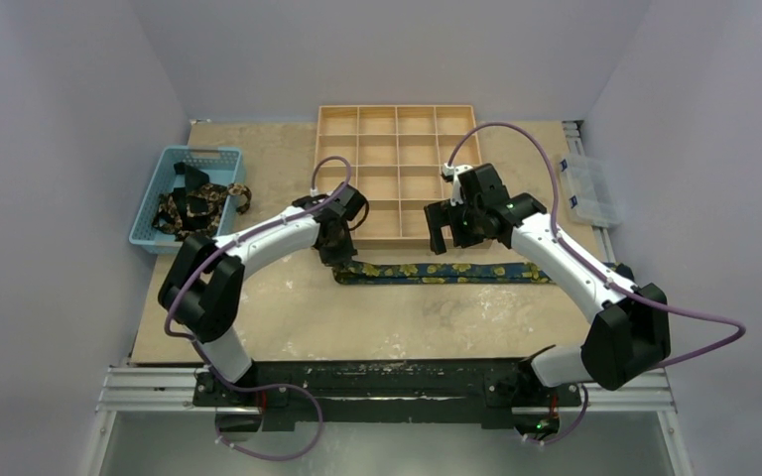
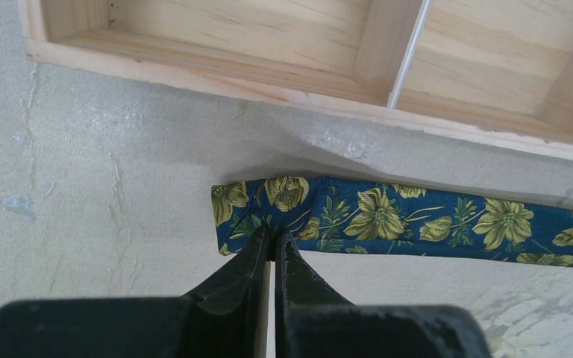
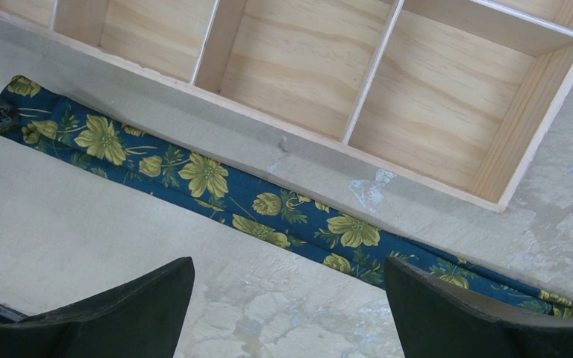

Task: Roll the ties
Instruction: Roll the tie at the center of the board.

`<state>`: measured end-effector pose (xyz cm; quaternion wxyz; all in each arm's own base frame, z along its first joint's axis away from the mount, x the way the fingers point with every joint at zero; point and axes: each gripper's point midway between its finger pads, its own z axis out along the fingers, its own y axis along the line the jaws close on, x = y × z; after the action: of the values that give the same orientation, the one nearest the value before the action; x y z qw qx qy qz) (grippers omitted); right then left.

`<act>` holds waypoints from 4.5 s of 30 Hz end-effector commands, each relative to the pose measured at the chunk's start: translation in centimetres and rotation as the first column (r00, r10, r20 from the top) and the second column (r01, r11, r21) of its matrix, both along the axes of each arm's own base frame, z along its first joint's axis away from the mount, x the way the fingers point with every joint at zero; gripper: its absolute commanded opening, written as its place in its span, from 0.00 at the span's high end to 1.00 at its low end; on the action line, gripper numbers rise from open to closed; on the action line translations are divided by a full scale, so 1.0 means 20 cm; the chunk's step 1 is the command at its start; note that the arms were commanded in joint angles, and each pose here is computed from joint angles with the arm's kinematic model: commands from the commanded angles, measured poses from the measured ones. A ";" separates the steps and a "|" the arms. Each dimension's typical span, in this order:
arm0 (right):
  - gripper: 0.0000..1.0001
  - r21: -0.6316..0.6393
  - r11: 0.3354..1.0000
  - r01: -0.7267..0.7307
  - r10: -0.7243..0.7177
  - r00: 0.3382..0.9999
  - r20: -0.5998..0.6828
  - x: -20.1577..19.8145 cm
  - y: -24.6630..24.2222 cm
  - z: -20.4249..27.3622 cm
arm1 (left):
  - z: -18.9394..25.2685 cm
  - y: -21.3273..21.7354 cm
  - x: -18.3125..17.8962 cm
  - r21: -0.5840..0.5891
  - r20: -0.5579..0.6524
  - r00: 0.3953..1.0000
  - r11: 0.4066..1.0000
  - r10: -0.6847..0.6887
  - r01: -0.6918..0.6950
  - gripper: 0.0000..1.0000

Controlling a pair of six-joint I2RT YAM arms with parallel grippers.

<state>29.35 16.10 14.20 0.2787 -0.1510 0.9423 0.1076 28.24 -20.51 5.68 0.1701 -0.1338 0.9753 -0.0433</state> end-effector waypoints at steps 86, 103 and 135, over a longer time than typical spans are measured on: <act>0.84 0.217 0.920 -0.326 0.357 0.926 -0.123 -0.20 1.01 -0.41 | -0.29 0.02 -0.42 -0.398 0.100 0.977 0.907 0.191 -0.136 1.00; 0.85 0.070 0.967 -0.246 0.250 0.967 -0.050 -0.01 0.98 -0.44 | -0.31 0.10 -0.41 -0.357 0.130 0.963 0.917 0.234 -0.175 1.00; 0.66 0.324 0.940 -0.106 0.108 0.994 0.012 0.04 0.71 0.08 | 0.26 -0.14 -0.36 -0.122 0.401 0.796 0.834 -0.454 0.538 0.54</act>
<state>27.23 34.34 9.72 0.2330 -0.2670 0.9056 0.2329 20.77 -21.39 4.70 0.2517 -0.1153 0.9322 -0.2331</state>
